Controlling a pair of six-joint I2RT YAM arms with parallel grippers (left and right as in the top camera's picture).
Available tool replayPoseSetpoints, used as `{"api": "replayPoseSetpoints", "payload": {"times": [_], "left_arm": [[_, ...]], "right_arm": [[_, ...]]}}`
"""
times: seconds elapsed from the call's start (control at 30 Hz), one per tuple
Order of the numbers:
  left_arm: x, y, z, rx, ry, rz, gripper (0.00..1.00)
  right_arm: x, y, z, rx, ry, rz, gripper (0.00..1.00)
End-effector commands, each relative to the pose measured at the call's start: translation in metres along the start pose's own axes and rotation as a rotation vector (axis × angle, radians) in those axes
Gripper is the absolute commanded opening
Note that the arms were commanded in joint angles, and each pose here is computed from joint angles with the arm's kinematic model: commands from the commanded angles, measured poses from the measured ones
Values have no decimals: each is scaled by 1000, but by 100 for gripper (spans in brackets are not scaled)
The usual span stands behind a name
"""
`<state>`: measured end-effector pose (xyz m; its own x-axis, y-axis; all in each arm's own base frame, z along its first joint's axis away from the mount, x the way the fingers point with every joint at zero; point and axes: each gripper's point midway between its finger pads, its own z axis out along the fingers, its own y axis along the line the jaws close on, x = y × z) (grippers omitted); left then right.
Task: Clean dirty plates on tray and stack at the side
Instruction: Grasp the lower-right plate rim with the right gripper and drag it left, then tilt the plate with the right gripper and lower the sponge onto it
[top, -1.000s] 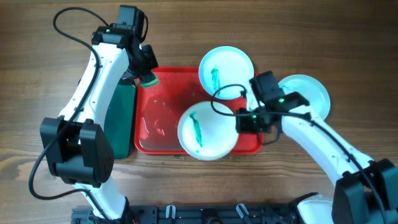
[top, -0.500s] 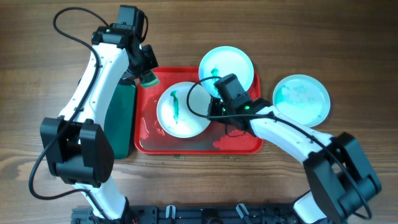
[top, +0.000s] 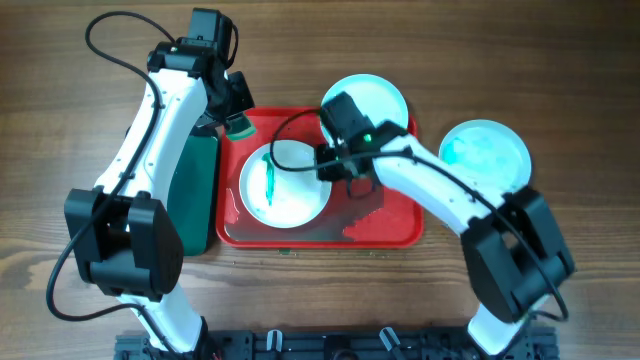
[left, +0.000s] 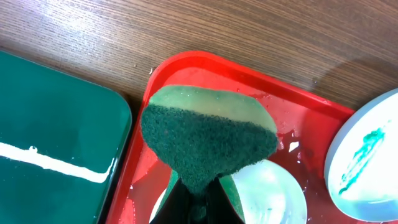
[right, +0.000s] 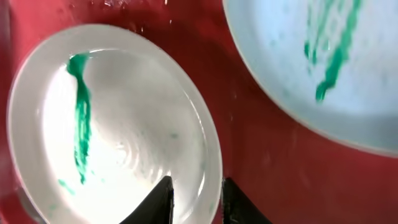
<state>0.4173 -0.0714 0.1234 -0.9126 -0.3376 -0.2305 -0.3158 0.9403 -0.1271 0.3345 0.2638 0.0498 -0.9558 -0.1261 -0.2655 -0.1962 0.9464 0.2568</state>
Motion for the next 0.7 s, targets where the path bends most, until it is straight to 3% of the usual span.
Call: {"api": "replayPoseSetpoints", "payload": {"times": [0.0, 0.2, 0.33, 0.67], "left_arm": [[-1, -5, -1, 15, 0, -10, 4], [-1, -5, -1, 15, 0, -10, 4], [5, -7, 0, 32, 26, -11, 4], [43, 11, 33, -12, 145, -14, 4]], "right_arm": [[6, -4, 27, 17, 91, -148, 27], [13, -2, 41, -17, 127, -133, 25], [13, -1, 42, -14, 125, -54, 4], [27, -4, 62, -59, 182, 150, 4]]}}
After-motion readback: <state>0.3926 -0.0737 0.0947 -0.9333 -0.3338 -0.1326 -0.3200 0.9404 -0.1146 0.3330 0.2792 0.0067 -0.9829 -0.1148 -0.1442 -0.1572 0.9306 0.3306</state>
